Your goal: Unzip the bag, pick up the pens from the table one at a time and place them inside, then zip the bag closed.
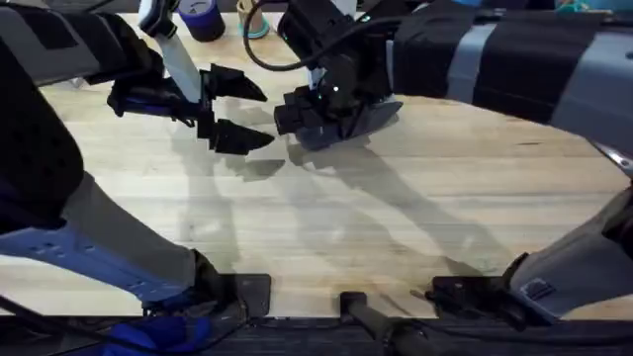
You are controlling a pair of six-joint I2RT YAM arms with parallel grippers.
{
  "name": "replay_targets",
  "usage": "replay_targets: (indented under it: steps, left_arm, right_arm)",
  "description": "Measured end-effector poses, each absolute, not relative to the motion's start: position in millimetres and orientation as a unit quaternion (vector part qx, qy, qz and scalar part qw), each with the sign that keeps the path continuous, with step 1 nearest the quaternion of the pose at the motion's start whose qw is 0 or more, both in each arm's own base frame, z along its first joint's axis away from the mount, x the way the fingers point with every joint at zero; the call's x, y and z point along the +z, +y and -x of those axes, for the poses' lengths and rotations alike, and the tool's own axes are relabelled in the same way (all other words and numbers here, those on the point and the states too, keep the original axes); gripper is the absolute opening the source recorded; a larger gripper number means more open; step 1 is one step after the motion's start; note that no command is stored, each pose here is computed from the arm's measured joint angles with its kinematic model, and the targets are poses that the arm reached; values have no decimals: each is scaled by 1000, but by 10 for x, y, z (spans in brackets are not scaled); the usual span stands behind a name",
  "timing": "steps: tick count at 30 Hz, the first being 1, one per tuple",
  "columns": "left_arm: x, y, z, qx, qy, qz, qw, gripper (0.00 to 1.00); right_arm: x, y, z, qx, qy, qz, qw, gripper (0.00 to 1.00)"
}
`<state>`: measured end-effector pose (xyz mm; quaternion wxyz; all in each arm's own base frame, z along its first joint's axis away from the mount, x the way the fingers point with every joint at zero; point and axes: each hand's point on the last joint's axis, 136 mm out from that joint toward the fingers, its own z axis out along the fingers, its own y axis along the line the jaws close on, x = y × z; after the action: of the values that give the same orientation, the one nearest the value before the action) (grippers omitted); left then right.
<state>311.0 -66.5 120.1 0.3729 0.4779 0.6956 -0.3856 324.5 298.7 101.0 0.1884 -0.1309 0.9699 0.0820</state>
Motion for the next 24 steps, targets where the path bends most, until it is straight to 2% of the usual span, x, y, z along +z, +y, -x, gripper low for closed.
replay_targets:
  steps: [4,12,24]
  left_arm:
    - [1201,-665,-3110,-386,696,-478,373,995]
    - [1200,-664,-3110,-386,696,-478,373,996]
    - [1201,-665,-3110,-386,696,-478,373,995]
  right_arm:
    - [1029,3011,-3281,84,968,130,198,903]
    - [1043,2994,-3324,74,965,141,210,829]
    - [1050,2951,-3360,60,964,141,219,568]
